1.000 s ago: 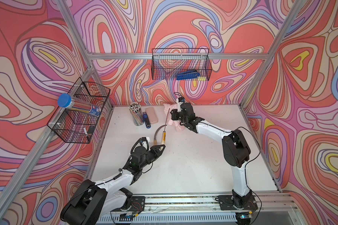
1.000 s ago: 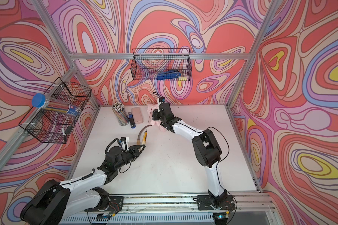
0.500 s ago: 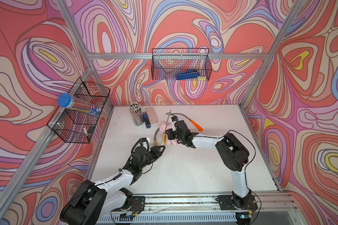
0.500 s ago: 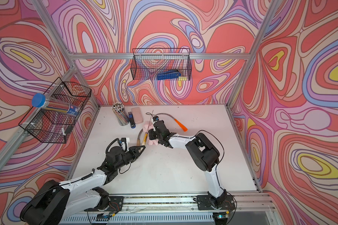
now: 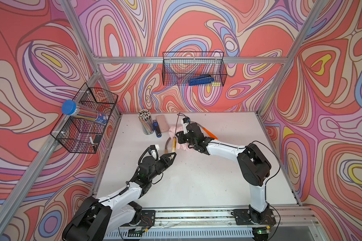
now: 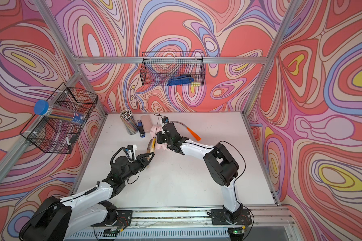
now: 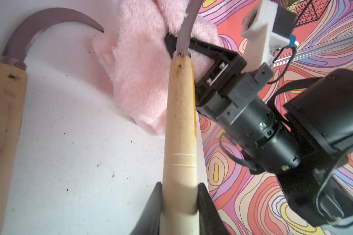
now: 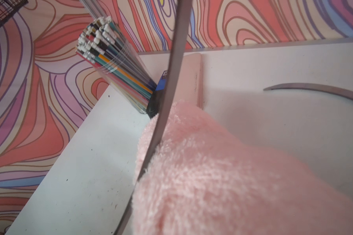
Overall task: Wipe small sickles with rags
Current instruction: Wipe the small sickle.
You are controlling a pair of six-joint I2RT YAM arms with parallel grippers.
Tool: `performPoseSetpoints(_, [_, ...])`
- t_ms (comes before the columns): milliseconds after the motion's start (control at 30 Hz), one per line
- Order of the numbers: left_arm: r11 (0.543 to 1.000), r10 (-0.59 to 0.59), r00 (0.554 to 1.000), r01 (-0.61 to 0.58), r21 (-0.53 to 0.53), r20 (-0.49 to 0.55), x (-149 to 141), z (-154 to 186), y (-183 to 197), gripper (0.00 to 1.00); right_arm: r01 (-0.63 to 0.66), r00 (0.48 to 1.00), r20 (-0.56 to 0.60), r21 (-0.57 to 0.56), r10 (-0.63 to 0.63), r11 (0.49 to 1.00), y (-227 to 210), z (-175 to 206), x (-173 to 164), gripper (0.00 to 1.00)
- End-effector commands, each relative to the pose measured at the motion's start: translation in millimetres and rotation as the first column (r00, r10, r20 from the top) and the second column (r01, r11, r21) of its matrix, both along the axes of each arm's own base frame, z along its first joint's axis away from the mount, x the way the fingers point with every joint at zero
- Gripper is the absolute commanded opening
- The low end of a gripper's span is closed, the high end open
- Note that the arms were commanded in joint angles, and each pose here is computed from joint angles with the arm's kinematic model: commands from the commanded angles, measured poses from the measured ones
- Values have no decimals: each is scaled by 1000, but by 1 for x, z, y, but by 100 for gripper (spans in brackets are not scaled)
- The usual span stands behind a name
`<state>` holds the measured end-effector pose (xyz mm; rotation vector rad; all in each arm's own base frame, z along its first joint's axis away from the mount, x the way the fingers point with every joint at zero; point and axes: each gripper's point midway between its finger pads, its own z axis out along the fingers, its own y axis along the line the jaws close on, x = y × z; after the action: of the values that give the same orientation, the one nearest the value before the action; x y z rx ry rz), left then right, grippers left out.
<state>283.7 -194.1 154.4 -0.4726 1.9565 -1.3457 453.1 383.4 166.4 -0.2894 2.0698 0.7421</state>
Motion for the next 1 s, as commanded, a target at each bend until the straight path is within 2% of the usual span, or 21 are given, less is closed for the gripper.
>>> performPoseSetpoints(0, [1000, -8, 1000, 8, 8, -30, -2, -5, -1, 0, 33, 996, 78, 46, -36, 998, -9, 38, 30, 0])
performPoseSetpoints(200, [1000, -10, 999, 10, 9, -33, -1, -6, -1, 0, 66, 990, 121, 36, -70, 997, -20, 70, 57, 0])
performPoseSetpoints(467, [1000, -13, 999, 14, 7, -36, -1, -6, -2, 0, 86, 985, 148, 19, -87, 996, -26, 87, 71, 0])
performPoseSetpoints(767, [1000, -8, 999, 8, 8, -35, 0, -6, -1, 0, 71, 992, 103, 32, -74, 997, -30, 55, 56, 0])
performPoseSetpoints(867, [1000, -7, 999, 7, 8, -37, 0, -7, 0, 0, 131, 988, 80, 9, -131, 991, -43, 41, 59, 0])
performPoseSetpoints(967, [1000, -5, 999, 5, 8, -37, -1, -7, 0, 0, 181, 983, 16, 58, -182, 982, -65, 34, 69, 0])
